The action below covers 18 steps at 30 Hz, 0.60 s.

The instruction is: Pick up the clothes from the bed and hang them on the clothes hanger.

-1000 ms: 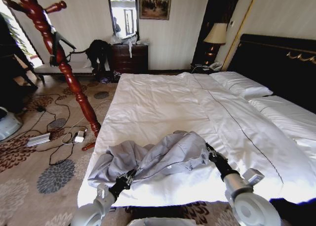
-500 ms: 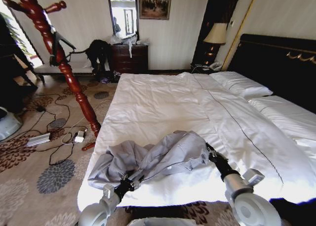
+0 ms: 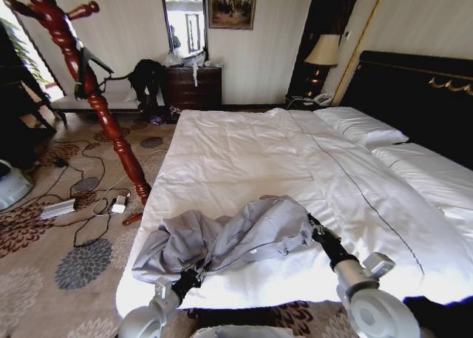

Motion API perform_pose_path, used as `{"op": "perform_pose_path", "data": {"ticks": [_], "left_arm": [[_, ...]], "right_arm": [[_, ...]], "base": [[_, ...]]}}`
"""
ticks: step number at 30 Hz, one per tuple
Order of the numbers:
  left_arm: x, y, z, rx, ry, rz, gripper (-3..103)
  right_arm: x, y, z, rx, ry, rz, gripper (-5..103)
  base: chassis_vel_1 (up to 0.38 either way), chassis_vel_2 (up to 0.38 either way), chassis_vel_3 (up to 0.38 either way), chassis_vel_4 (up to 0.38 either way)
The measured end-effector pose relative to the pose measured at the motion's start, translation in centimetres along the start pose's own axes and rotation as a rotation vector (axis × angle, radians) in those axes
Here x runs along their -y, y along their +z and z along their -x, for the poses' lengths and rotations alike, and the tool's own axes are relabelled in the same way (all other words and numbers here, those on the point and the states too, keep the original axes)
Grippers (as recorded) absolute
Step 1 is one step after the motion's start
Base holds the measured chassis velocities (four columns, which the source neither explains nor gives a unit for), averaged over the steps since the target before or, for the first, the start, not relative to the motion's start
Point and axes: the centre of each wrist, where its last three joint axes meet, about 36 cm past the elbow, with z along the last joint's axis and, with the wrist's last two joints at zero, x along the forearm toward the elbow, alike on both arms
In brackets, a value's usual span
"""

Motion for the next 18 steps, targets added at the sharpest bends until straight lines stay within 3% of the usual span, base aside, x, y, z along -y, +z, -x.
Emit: {"op": "perform_pose_path", "data": {"ticks": [1,2,8,13,18], "left_arm": [[0.0,0.0,0.0,0.000,0.000,0.000,10],[0.0,0.0,0.0,0.000,0.000,-0.001,2],[0.0,-0.2,-0.1,0.002,0.000,0.005,0],[-0.2,-3.0,-1.3,0.082,-0.008,0.027,0],[-0.9,-7.7,-3.0,0.180,-0.013,0.049,0]], "right_arm": [[0.0,0.0,0.0,0.001,0.000,0.000,0],[0.0,0.0,0.0,0.002,-0.001,0.001,0],[-0.1,0.0,0.1,0.003,-0.002,0.003,0],[-0.2,0.0,0.1,0.006,-0.002,0.000,0],[-0.3,-1.4,-0.1,0.035,-0.007,0.001,0]], "base": [[0.000,0.000,0.000,0.000],[0.000,0.000,0.000,0.000],[0.000,0.000,0.000,0.000],[0.000,0.000,0.000,0.000],[0.000,0.000,0.000,0.000]]}}
